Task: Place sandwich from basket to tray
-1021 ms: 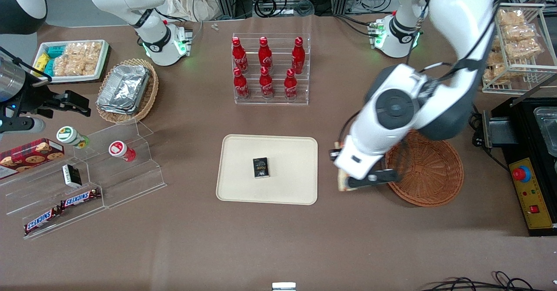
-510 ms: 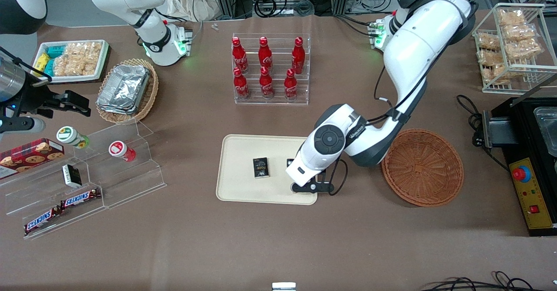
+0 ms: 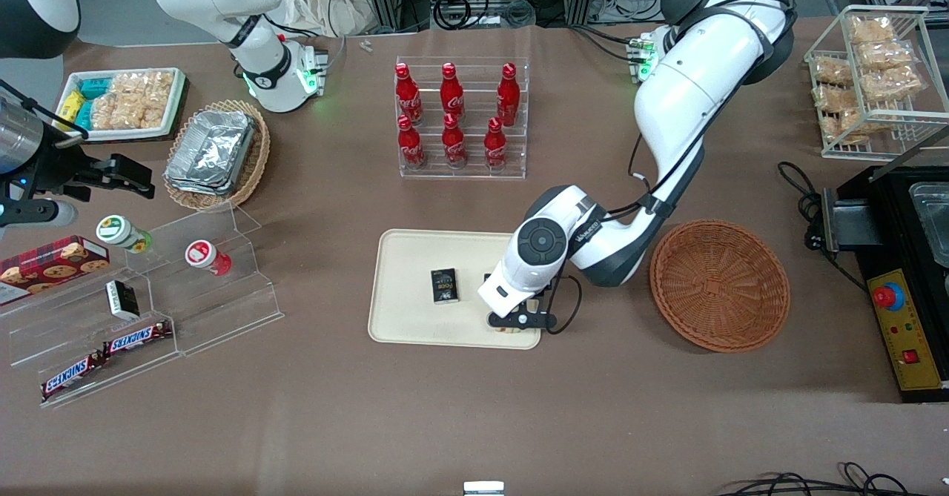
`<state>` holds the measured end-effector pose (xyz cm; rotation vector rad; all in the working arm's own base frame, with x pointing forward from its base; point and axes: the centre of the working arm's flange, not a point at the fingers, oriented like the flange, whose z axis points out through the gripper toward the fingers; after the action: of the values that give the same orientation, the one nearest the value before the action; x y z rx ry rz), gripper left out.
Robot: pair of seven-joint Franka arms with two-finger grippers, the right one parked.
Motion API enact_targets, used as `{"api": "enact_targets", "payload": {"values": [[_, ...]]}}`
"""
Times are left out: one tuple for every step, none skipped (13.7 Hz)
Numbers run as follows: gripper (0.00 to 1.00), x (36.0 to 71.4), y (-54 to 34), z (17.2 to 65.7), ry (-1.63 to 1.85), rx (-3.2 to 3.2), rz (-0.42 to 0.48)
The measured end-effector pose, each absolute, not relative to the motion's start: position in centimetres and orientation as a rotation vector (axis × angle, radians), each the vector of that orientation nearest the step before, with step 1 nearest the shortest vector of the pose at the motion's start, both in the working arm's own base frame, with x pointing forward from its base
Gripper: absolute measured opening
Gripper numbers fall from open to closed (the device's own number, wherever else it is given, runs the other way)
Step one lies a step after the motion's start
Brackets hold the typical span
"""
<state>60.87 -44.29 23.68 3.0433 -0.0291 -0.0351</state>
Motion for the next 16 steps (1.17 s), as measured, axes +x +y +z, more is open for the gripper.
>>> {"api": "enact_targets", "payload": {"values": [[0.42, 60.9, -44.2, 23.5, -0.027, 3.046, -0.037], [0.54, 61.0, -44.1, 23.5, -0.025, 3.047, -0.036], [0.63, 61.1, -44.1, 23.5, -0.023, 3.046, -0.032], [0.74, 61.2, -44.0, 23.7, -0.020, 3.044, -0.026], [0.83, 61.5, -43.9, 24.2, -0.012, 3.039, -0.015], [0.94, 62.1, -43.7, 25.1, 0.003, 3.032, 0.008], [1.00, 62.7, -43.3, 26.5, 0.029, 3.023, 0.036], [1.00, 63.3, -42.5, 28.5, 0.074, 3.020, 0.055], [1.00, 63.8, -41.5, 30.7, 0.132, 3.020, 0.055], [1.00, 64.1, -40.2, 33.1, 0.179, 3.030, 0.044], [1.00, 64.0, -38.9, 35.5, 0.205, 3.057, 0.033], [1.00, 63.7, -37.6, 37.9, 0.221, 3.088, 0.030], [1.00, 63.3, -36.4, 40.1, 0.233, 3.113, 0.033], [1.00, 62.9, -34.7, 42.0, 0.222, 3.135, 0.036], [1.00, 62.4, -32.6, 43.9, 0.186, 3.149, 0.031], [1.00, 61.8, -30.5, 45.7, 0.158, 3.150, 0.017]]}}
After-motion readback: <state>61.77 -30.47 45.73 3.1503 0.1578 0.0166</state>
